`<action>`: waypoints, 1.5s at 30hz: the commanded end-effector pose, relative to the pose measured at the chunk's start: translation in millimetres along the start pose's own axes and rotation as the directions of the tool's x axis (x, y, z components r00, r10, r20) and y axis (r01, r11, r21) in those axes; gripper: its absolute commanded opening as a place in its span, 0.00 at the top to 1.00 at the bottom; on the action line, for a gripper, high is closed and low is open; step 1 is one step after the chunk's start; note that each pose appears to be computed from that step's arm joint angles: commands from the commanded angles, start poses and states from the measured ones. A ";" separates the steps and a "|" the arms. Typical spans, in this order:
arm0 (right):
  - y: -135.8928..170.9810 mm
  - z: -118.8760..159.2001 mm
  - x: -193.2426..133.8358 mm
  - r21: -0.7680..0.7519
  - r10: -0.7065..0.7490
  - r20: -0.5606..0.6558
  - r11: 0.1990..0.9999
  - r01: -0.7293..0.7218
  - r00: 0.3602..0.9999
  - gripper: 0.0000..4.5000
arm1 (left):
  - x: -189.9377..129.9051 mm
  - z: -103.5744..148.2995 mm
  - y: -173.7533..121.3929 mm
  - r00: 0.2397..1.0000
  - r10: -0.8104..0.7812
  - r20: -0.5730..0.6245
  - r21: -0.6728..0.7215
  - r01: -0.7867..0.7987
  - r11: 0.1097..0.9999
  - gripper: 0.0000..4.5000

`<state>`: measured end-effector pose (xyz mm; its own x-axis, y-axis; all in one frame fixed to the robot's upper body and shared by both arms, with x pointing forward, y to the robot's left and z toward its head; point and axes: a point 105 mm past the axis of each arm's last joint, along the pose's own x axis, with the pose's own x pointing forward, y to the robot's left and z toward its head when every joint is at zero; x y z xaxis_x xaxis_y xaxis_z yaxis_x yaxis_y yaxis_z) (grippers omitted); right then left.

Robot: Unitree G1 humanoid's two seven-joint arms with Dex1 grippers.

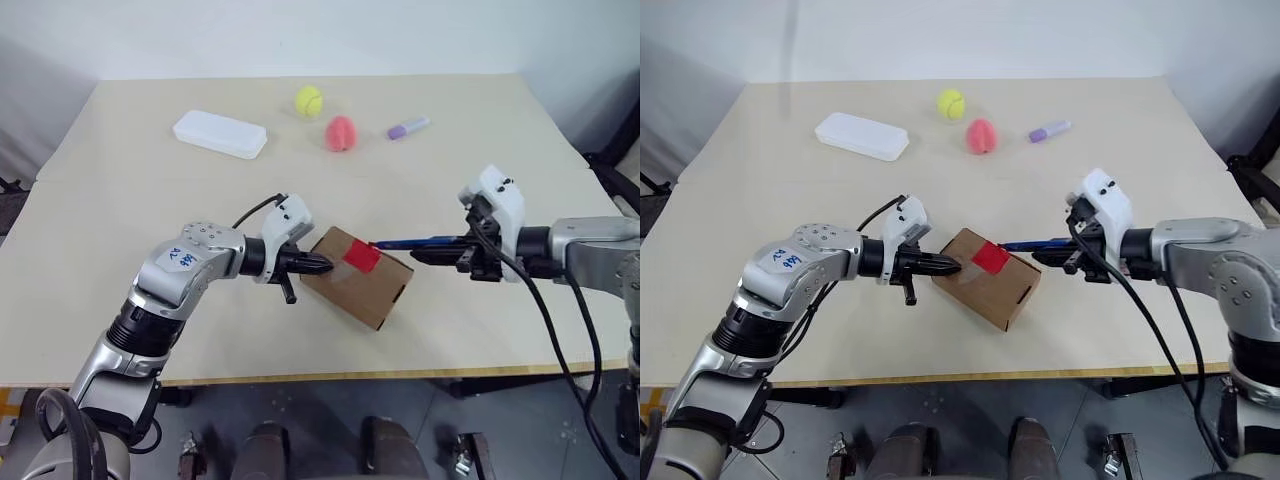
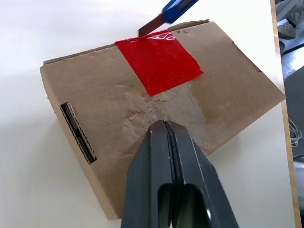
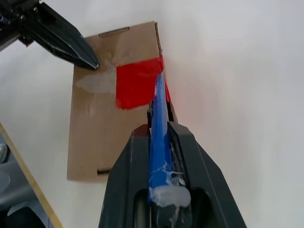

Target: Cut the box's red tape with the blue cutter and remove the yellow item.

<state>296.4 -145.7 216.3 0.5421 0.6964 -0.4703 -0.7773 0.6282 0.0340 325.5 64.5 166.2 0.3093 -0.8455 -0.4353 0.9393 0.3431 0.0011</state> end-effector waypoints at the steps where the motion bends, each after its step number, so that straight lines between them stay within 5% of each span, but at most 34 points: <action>1: 7.6 8.3 8.0 -0.034 0.051 0.028 0.998 -0.050 0.998 0.97 | 1.9 -18.2 3.4 0.997 0.028 -0.067 -0.038 -0.031 0.999 1.00; 19: 5.7 24.8 32.4 -0.075 0.098 0.065 0.993 -0.093 0.993 0.97 | 1.6 -18.0 2.4 0.997 0.033 -0.063 -0.042 -0.036 0.998 1.00; 45: 18.4 0.2 -10.5 -0.079 0.056 -0.047 0.995 -0.060 0.997 0.97 | 5.6 -21.0 1.0 0.997 0.028 -0.075 -0.034 -0.031 0.999 1.00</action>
<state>285.4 -150.0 210.8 0.4979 0.6761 -0.5431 -0.8008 0.5989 0.0115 321.8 63.0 164.5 0.3078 -0.8454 -0.4366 0.9404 0.3400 0.0047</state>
